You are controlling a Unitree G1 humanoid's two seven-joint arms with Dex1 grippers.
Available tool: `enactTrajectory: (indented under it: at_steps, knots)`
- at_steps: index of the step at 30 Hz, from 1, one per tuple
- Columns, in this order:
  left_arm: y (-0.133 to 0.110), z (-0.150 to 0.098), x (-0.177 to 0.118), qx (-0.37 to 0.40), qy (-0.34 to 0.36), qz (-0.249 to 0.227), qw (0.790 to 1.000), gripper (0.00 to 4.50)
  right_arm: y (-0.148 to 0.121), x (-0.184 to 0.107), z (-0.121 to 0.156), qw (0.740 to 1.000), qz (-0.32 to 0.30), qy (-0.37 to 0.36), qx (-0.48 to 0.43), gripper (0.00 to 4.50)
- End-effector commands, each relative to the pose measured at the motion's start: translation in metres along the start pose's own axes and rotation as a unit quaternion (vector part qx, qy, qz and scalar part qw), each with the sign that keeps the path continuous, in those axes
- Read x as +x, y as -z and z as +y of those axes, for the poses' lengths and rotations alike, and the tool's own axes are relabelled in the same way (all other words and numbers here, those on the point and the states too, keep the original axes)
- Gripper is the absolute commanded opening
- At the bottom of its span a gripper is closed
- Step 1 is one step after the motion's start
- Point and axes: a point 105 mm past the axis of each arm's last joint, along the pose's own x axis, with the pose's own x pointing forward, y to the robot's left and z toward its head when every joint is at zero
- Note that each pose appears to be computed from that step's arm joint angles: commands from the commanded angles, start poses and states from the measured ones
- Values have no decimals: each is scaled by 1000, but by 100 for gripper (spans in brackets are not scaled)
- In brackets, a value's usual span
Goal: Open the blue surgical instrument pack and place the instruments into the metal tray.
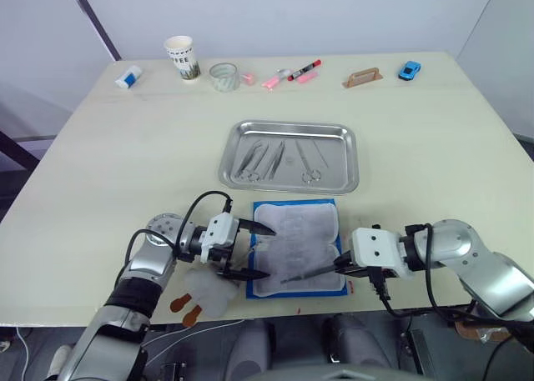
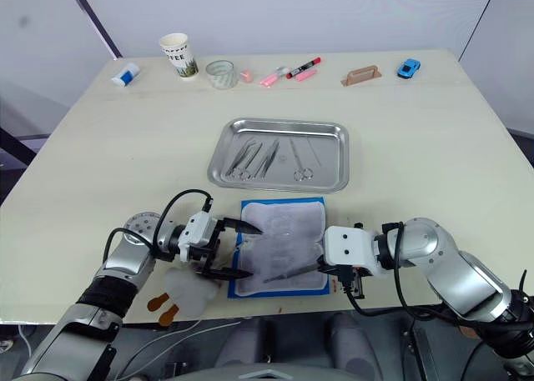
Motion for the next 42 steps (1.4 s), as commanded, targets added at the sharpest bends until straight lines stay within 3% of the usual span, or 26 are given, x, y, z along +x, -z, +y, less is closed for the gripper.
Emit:
enactTrajectory:
  at_steps: [1,17,23,30,37,42]
  knots:
    - [23,-16,1,-46,25,36,998,450,-6,-12,2,1000,-8,-1,-21,3]
    - [23,-14,1,-46,26,34,998,450,26,-67,-2,999,13,52,3,3]
    - [22,-13,2,-45,24,32,998,450,23,-84,-18,990,-47,118,63,3]
    - [21,-10,1,-43,21,32,998,450,0,-82,-67,946,-151,240,159,3]
    - [21,-9,2,-41,18,30,999,450,-9,-68,-123,879,-167,367,255,3]
    - [21,-9,3,-40,13,29,999,450,-17,-49,-148,842,-157,411,311,3]
